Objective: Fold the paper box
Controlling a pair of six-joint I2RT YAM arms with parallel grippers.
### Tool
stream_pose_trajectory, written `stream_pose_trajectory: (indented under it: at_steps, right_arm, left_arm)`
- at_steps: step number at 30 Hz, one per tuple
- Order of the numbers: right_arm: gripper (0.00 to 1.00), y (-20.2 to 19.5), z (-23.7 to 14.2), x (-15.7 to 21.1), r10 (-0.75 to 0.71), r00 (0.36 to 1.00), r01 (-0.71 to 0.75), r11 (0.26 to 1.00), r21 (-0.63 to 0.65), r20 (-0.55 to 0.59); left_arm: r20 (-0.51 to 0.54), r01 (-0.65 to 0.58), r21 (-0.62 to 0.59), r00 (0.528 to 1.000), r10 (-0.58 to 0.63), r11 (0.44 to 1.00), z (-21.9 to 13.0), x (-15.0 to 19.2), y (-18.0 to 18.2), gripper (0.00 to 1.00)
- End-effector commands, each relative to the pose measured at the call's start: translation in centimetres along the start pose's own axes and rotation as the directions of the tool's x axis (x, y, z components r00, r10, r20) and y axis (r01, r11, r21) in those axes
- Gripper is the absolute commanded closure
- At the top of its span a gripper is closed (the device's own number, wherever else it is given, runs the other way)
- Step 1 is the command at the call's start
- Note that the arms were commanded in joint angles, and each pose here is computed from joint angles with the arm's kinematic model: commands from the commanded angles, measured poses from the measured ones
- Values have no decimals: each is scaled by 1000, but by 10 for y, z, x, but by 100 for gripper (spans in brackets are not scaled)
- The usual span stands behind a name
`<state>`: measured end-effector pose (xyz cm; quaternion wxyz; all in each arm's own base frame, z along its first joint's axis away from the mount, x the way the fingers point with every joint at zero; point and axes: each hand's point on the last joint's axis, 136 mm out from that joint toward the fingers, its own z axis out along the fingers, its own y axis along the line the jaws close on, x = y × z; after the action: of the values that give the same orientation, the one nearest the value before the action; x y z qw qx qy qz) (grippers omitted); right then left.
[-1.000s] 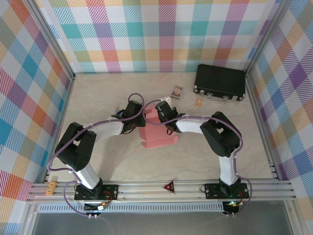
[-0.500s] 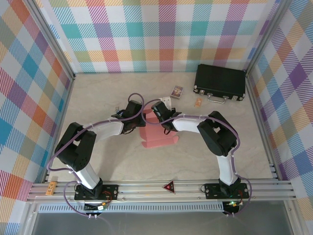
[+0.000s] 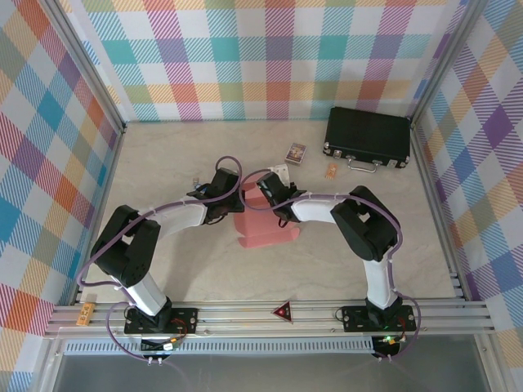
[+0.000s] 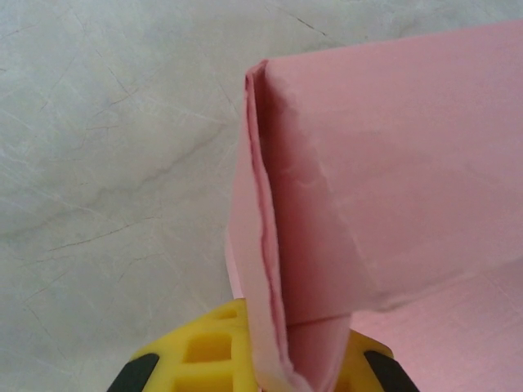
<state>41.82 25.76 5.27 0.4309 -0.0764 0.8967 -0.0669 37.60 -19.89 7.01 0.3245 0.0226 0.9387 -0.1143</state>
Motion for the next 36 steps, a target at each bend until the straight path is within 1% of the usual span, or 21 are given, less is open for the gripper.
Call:
stream_pose_trajectory:
  at_steps: [1,7,11,17,20,24,31,36]
  right_arm:
    - [62,-16,-5,-4,-23,1000,23,999,24,1]
    - [53,-17,-8,-3,-29,1000,29,999,15,0]
    - [53,-13,-10,2,-47,999,47,999,-24,-12]
    - [65,-11,-8,8,-79,997,78,996,-34,-25]
    - [65,-7,-6,11,-80,996,78,996,-48,-37]
    - [63,-1,-5,14,-72,996,69,995,-79,-45]
    - [55,15,-11,9,-81,997,76,980,-184,-20]
    - [52,24,-13,9,-94,995,87,968,-237,-20]
  left_arm:
    - [12,6,-36,1000,-6,999,-8,0,7,100]
    - [8,4,-44,1000,-3,999,-9,0,8,100]
    - [9,4,-49,1000,-4,999,-10,0,9,100]
    - [11,6,-54,1000,-5,999,-10,-1,9,100]
    - [11,6,-51,1000,-5,999,-9,-1,8,100]
    - [8,5,-52,1000,-5,999,-9,0,9,100]
    - [9,7,-49,1000,-7,999,-9,-1,8,100]
    - [10,9,-48,1000,-8,999,-10,-1,7,100]
